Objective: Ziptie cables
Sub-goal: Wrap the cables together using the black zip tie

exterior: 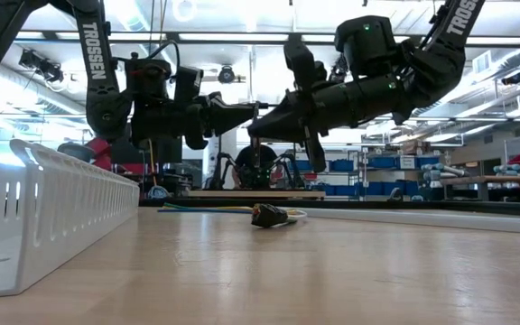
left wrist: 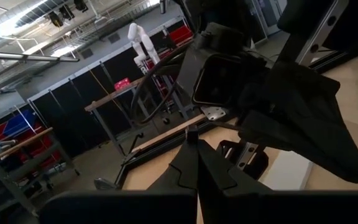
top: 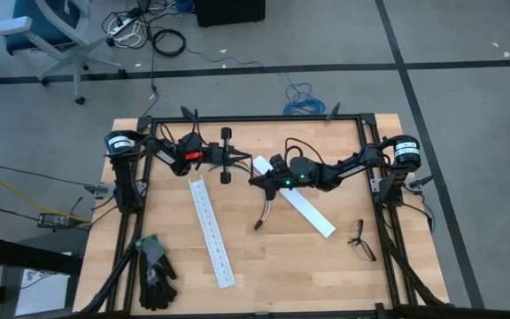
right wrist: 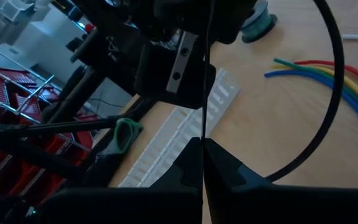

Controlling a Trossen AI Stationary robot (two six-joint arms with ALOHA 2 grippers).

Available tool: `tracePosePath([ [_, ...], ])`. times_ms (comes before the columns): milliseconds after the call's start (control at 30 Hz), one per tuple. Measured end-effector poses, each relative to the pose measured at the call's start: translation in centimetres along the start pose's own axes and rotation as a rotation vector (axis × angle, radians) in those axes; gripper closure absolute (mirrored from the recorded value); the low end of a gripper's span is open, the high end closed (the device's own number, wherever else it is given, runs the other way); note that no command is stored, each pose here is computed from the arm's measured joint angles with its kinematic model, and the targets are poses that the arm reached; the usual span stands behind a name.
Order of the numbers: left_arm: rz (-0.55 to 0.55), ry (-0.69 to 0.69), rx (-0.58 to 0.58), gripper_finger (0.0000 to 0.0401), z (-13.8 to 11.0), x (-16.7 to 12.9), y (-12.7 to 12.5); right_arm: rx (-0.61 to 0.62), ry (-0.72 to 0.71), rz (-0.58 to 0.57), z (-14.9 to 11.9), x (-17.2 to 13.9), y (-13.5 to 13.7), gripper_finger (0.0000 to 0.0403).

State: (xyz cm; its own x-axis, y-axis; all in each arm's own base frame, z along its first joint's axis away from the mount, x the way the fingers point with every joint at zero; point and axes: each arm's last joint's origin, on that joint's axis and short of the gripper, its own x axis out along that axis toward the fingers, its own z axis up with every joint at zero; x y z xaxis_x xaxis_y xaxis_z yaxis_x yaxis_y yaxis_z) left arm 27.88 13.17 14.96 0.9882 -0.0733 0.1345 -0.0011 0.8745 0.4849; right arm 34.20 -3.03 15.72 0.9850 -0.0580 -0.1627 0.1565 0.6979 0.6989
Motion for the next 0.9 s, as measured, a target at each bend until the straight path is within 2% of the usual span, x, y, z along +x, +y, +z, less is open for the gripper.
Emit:
tracePosePath([
  [400, 0.038, 0.001, 0.009, 0.0401, 0.2, 0.4, 0.3, 0.004, 0.013, 0.011, 0.2, 0.0, -0.2, 0.0403],
  [600, 0.003, -0.022, 0.005, 0.0401, 0.7, 1.4, 0.1, 0.002, 0.009, 0.007, 0.2, 0.0, -0.3, 0.0403],
  [900, 0.006, 0.017, 0.003, 0.0401, 0.0, 0.8, 0.2, -0.014, 0.010, 0.012, 0.0, 0.0, 0.0, 0.0403],
])
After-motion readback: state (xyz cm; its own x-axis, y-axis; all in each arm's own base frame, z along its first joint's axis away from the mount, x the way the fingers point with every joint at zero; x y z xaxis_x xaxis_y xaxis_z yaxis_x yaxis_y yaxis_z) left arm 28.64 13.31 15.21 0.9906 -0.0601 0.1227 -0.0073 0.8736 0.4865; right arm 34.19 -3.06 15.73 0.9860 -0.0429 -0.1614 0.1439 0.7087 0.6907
